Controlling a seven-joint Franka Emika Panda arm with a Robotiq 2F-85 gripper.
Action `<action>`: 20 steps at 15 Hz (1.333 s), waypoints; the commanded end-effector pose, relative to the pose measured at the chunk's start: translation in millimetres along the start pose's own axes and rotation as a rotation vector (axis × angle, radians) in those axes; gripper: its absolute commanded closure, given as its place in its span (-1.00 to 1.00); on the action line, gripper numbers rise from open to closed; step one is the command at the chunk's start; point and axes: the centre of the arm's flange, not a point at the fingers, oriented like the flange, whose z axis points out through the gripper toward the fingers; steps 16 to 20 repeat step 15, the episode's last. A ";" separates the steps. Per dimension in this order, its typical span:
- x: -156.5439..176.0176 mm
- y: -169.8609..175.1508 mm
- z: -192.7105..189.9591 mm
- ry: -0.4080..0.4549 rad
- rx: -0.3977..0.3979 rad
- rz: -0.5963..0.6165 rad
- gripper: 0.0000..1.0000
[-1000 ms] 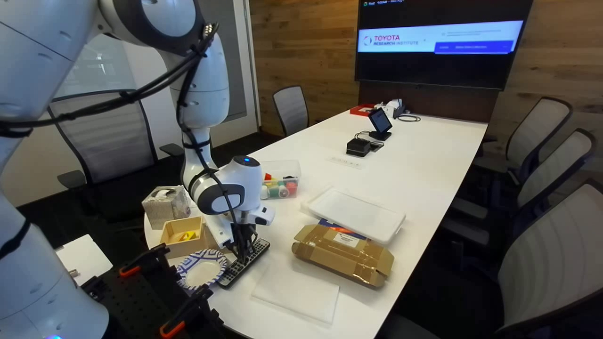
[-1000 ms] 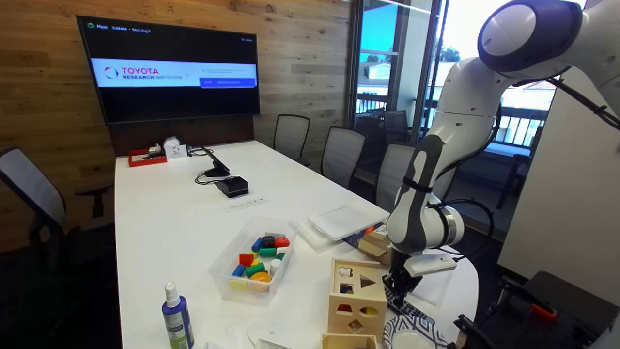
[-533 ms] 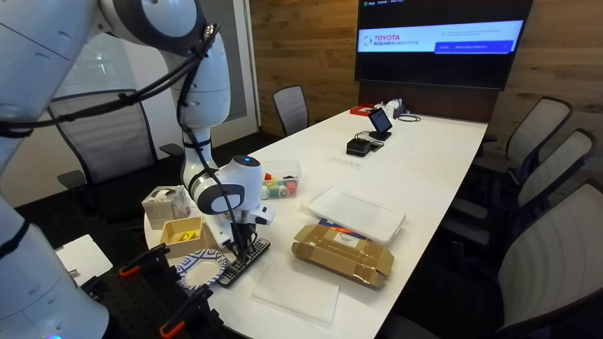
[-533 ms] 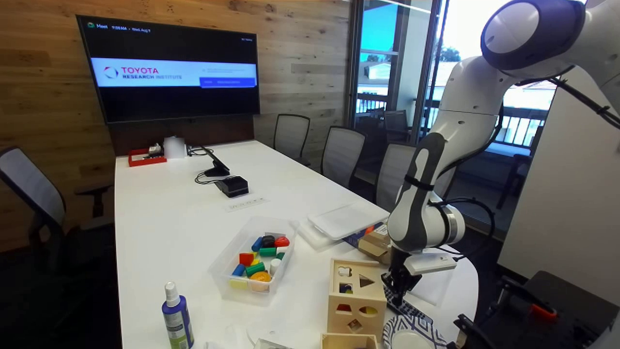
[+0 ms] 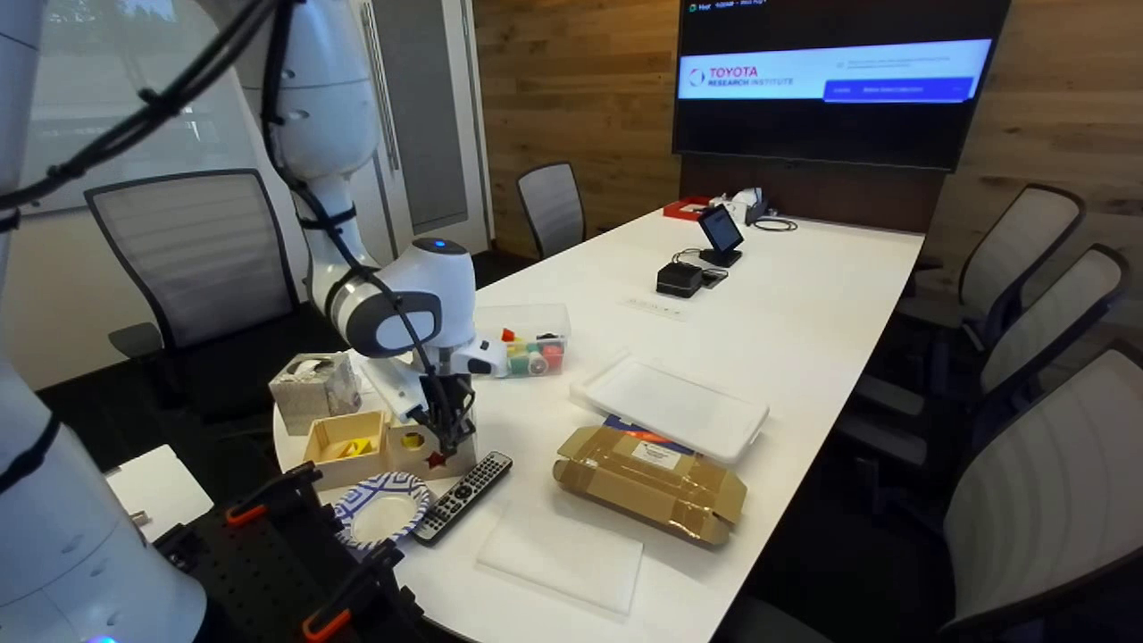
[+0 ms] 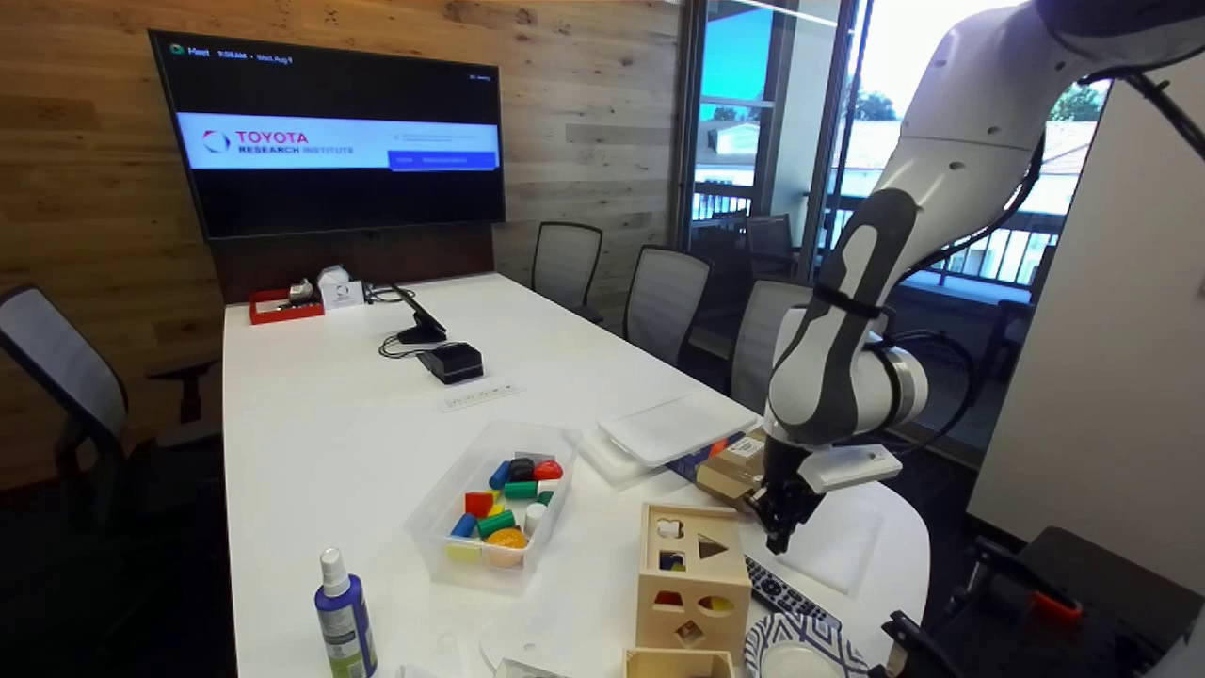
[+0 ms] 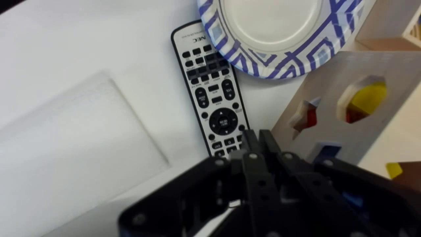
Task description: Press a button on the remote control.
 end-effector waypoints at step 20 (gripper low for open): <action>-10.6 -42.4 -241.7 -0.008 -0.139 -0.264 -1.00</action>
